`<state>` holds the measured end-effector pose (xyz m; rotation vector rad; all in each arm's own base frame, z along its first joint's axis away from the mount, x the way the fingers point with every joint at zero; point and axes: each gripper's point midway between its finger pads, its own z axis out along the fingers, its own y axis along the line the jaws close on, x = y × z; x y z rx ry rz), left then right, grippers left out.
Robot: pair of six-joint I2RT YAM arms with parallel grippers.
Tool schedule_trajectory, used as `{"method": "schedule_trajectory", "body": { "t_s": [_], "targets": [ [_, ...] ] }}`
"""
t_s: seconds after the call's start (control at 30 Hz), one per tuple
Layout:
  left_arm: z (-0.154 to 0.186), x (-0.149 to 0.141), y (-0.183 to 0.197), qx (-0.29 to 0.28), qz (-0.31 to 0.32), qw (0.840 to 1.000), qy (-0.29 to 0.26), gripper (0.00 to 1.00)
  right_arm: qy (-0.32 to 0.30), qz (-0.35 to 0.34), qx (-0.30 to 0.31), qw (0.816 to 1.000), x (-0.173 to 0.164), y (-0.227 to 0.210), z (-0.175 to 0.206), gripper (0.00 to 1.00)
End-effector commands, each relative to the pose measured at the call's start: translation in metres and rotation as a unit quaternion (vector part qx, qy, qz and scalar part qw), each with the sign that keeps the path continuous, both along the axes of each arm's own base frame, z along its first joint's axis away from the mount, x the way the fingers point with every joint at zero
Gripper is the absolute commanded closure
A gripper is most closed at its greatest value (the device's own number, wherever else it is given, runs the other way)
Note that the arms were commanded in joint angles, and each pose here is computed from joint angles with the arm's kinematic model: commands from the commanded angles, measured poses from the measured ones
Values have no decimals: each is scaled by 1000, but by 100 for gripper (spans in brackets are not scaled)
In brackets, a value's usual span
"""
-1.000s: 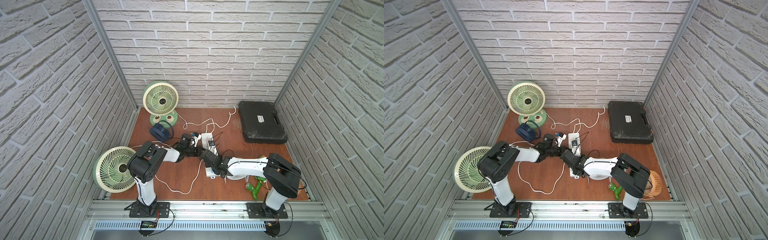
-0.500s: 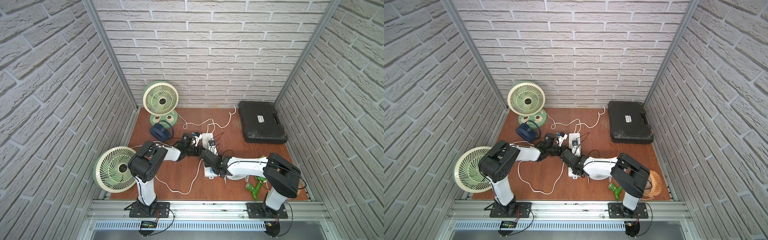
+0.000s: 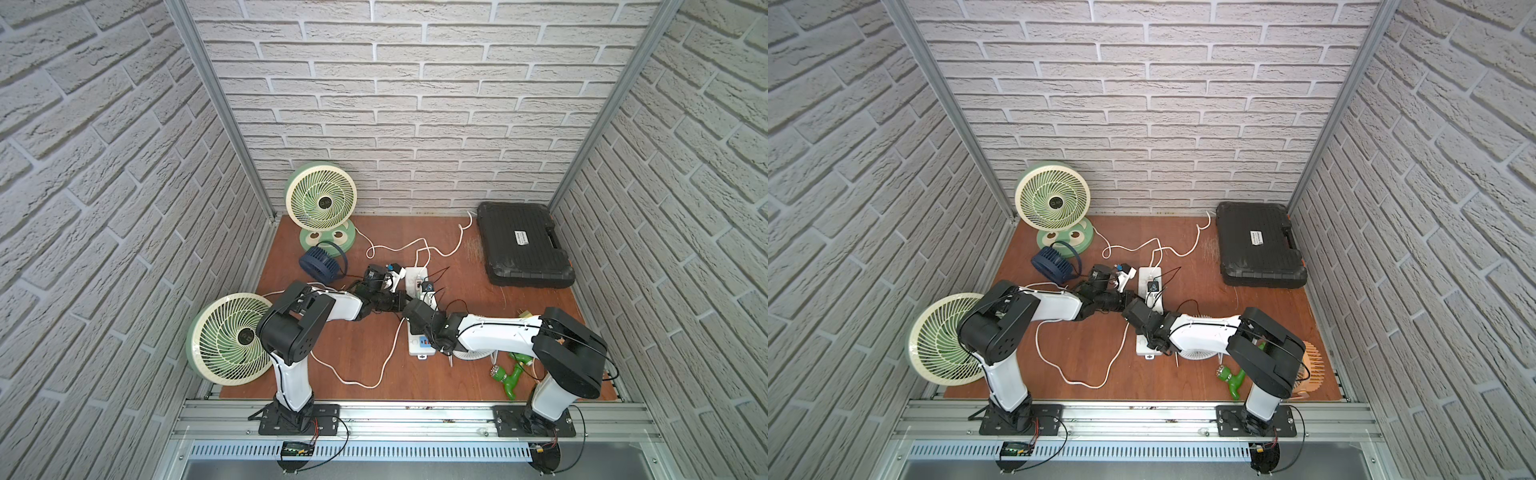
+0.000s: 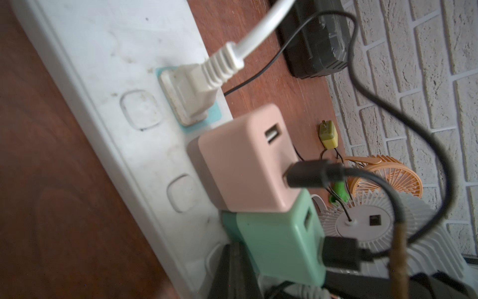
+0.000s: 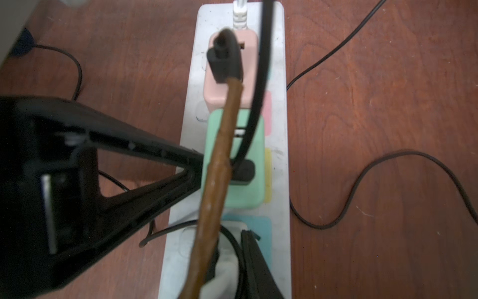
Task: Unplug the desk fan from the power strip
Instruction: Remove the plug from the socket.
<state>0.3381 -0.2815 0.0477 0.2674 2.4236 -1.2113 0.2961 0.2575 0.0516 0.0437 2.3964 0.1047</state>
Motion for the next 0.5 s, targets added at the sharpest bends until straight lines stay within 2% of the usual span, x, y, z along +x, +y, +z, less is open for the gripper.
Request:
{"method": "schedule_trajectory", "body": {
  "t_s": [0.0, 0.1, 0.23, 0.4, 0.47],
  "targets": [
    [-24, -8, 6, 33, 2, 999, 29, 100, 2, -5, 15, 1000, -4, -5, 2, 96],
    [-24, -8, 7, 34, 3, 999, 28, 100, 13, -15, 54, 998, -4, -9, -2, 96],
    [-25, -8, 7, 35, 3, 999, 29, 100, 16, -5, 54, 998, -5, -4, 1, 96],
    [-23, -8, 8, 36, 5, 999, 28, 100, -6, 6, -25, 1000, -6, -2, 13, 96],
    [-23, -8, 8, 36, 5, 999, 28, 100, -9, 2, -34, 999, -5, -5, 14, 95]
  ]
}}
